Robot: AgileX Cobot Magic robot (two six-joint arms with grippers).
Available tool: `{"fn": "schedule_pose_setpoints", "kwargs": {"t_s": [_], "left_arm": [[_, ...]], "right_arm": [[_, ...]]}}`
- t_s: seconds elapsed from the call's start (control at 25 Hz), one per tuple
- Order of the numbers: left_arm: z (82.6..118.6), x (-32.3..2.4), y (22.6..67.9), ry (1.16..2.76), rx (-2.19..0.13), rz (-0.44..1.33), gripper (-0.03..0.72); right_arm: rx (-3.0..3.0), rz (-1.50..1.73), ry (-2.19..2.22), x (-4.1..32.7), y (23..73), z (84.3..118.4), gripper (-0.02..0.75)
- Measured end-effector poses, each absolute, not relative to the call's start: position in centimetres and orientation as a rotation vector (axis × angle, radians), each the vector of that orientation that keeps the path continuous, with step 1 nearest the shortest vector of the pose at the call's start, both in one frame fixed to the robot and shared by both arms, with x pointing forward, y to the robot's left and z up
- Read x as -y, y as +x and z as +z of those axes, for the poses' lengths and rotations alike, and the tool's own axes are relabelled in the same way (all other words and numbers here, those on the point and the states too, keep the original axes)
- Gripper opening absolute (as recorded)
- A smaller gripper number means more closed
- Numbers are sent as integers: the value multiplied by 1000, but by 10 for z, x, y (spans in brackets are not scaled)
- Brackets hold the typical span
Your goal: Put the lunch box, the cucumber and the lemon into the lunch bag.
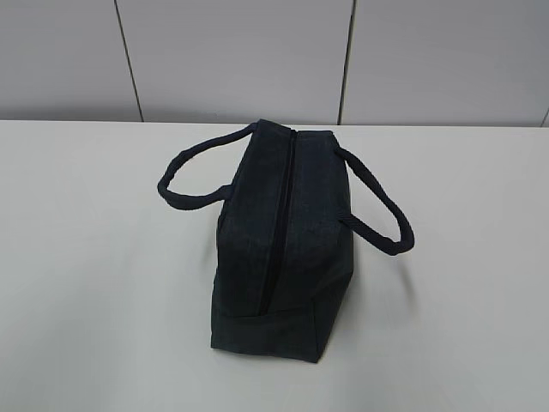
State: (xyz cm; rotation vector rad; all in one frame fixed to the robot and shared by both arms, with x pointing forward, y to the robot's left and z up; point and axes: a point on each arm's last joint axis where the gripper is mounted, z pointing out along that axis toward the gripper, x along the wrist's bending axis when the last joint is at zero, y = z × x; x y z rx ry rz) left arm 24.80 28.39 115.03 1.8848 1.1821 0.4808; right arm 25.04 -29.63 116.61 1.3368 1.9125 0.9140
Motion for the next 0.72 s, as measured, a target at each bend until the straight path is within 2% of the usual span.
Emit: {"fn": "schedule_pose_setpoints", "kwargs": {"t_s": [0.4, 0.72], "left_arm": [[1109, -293, 227, 1862, -1167, 500, 293], [1078, -293, 230, 1828, -1144, 535, 267]], "right_arm": [[-1861, 986, 1309, 302, 220, 1139, 328], [-1868, 1020, 1308, 302, 211, 1095, 328]]}}
